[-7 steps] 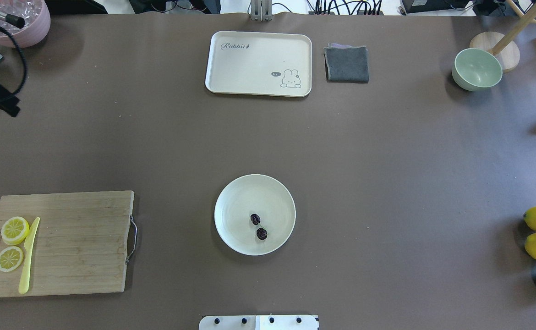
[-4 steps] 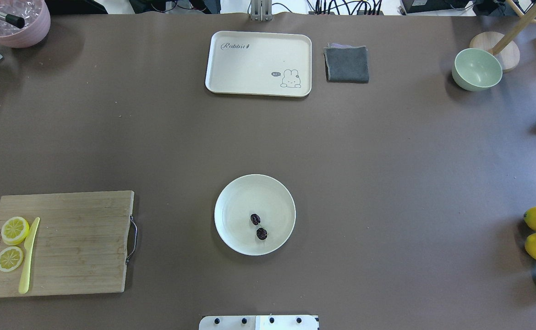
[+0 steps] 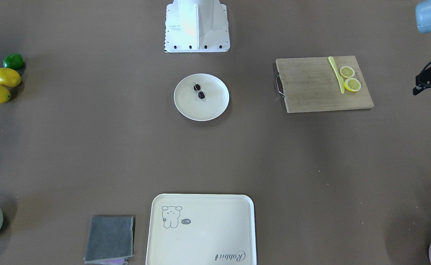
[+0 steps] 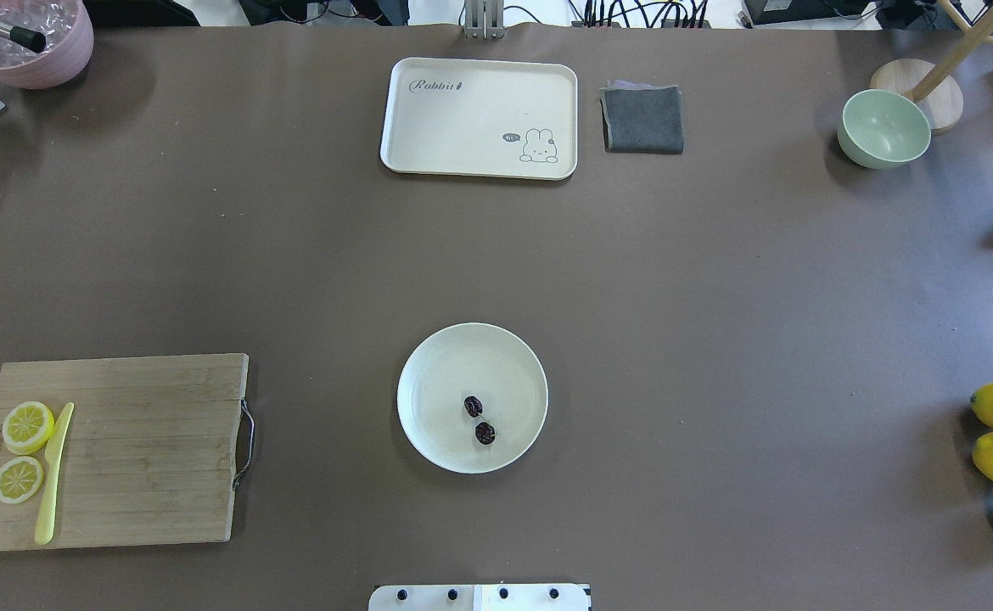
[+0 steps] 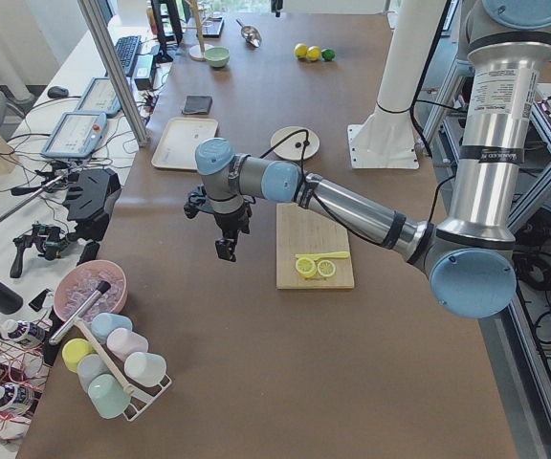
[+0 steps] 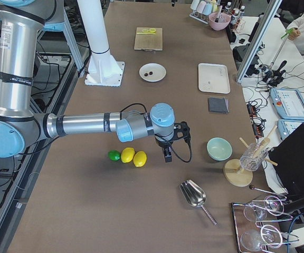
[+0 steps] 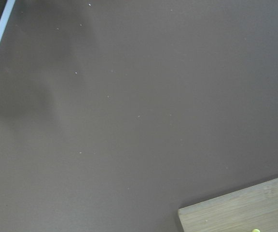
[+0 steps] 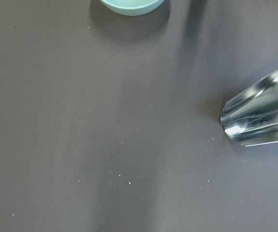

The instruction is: Place red cherry on plate

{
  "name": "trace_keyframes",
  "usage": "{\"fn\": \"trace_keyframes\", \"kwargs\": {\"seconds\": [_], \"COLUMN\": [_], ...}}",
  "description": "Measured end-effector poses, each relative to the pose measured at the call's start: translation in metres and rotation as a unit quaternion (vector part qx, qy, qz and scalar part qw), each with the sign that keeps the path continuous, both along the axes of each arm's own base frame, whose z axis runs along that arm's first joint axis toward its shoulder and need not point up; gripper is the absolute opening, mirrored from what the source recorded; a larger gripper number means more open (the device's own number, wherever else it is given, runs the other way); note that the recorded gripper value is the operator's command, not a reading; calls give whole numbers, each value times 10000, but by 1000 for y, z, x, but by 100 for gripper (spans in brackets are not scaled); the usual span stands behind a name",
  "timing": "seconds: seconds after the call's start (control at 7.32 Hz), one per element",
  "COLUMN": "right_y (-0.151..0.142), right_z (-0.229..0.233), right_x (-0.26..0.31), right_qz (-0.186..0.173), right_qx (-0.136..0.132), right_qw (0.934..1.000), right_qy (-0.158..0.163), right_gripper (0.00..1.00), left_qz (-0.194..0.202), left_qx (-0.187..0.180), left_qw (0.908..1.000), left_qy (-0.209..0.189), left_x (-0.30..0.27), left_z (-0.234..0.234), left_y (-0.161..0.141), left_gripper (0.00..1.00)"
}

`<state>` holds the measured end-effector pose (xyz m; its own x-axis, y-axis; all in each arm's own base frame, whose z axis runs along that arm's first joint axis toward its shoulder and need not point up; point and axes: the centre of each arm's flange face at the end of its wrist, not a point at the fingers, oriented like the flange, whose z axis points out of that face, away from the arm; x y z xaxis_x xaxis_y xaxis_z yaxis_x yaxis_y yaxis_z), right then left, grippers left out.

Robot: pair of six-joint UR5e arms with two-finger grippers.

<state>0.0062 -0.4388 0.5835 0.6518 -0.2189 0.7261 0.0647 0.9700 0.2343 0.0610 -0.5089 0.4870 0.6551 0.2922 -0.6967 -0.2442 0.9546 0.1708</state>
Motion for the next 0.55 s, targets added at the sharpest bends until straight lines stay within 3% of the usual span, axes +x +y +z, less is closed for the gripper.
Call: {"fn": "trace_keyframes", "kwargs": {"seconds": [0.55], "right_y": [-1], "right_z": [1], "right_x": [1], "right_qz": [19], "right_qx": [-24], "right_qw": [10000], "right_qy": [21], "right_gripper": [100], "left_qz": [-150], "left_qx": [-93], "left_qw": [9994], "left_qy": [309], "left_x": [-16], "left_z": [-4], "left_y": [-1], "left_gripper": [98]}}
